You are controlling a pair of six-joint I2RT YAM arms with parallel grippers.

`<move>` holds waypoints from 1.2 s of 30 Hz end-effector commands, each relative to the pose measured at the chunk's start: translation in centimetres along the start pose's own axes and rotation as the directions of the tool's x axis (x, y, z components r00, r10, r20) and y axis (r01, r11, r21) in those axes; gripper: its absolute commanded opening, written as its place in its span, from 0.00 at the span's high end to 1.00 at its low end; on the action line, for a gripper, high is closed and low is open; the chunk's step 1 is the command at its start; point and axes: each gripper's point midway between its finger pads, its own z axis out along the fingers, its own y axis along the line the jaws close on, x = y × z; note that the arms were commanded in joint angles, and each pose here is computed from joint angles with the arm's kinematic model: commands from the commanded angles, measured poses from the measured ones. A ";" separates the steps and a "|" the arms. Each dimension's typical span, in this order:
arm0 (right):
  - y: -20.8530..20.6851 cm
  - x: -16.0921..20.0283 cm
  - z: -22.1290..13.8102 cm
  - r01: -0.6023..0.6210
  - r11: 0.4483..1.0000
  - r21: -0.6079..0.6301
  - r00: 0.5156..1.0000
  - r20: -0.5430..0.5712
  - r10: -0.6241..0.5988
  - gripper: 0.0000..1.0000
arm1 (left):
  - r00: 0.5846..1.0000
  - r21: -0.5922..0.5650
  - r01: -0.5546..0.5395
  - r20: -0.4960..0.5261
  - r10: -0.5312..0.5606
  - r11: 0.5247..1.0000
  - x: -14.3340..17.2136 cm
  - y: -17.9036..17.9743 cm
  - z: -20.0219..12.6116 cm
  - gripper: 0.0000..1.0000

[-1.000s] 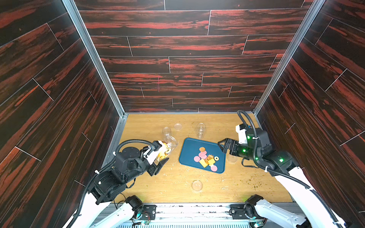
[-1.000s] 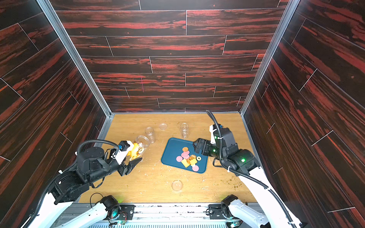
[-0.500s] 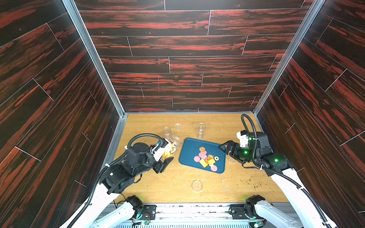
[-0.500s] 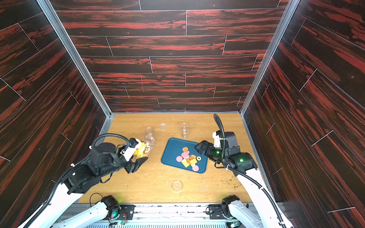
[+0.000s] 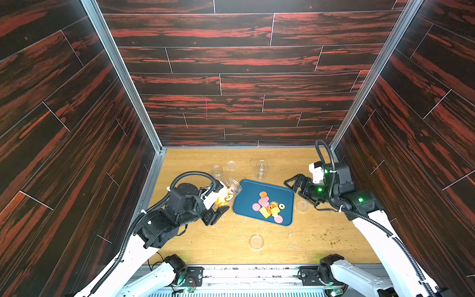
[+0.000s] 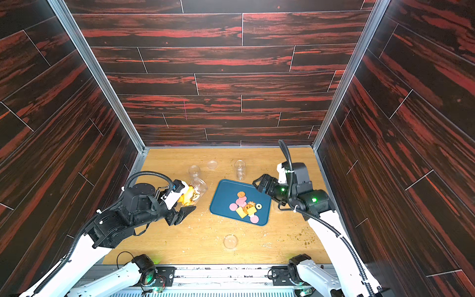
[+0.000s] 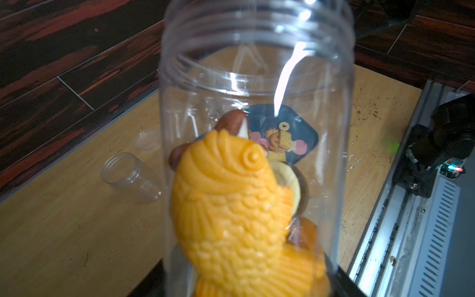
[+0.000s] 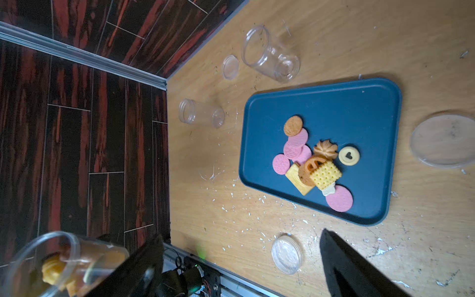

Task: Pour the cookies out of the jar
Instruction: Pour the cookies in the jar onto the tray.

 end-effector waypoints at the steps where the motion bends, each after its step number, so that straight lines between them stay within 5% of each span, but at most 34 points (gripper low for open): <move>1: -0.5 -0.1 0.0 -0.032 0.999 0.037 0.999 -0.006 0.032 0.02 | 0.999 0.058 -0.002 0.034 0.000 0.998 -0.6 -1.0 -0.1 0.65; 16: -0.2 -0.6 0.9 0.033 0.996 0.078 0.997 -0.071 -0.027 0.02 | 0.997 0.111 0.009 -0.072 -0.001 0.994 1.7 -1.3 2.8 0.64; 36: -0.7 -0.1 1.2 0.084 0.990 0.111 0.988 -0.139 -0.068 0.02 | 0.953 0.217 -0.089 -0.266 0.146 0.972 6.7 -1.2 9.8 0.64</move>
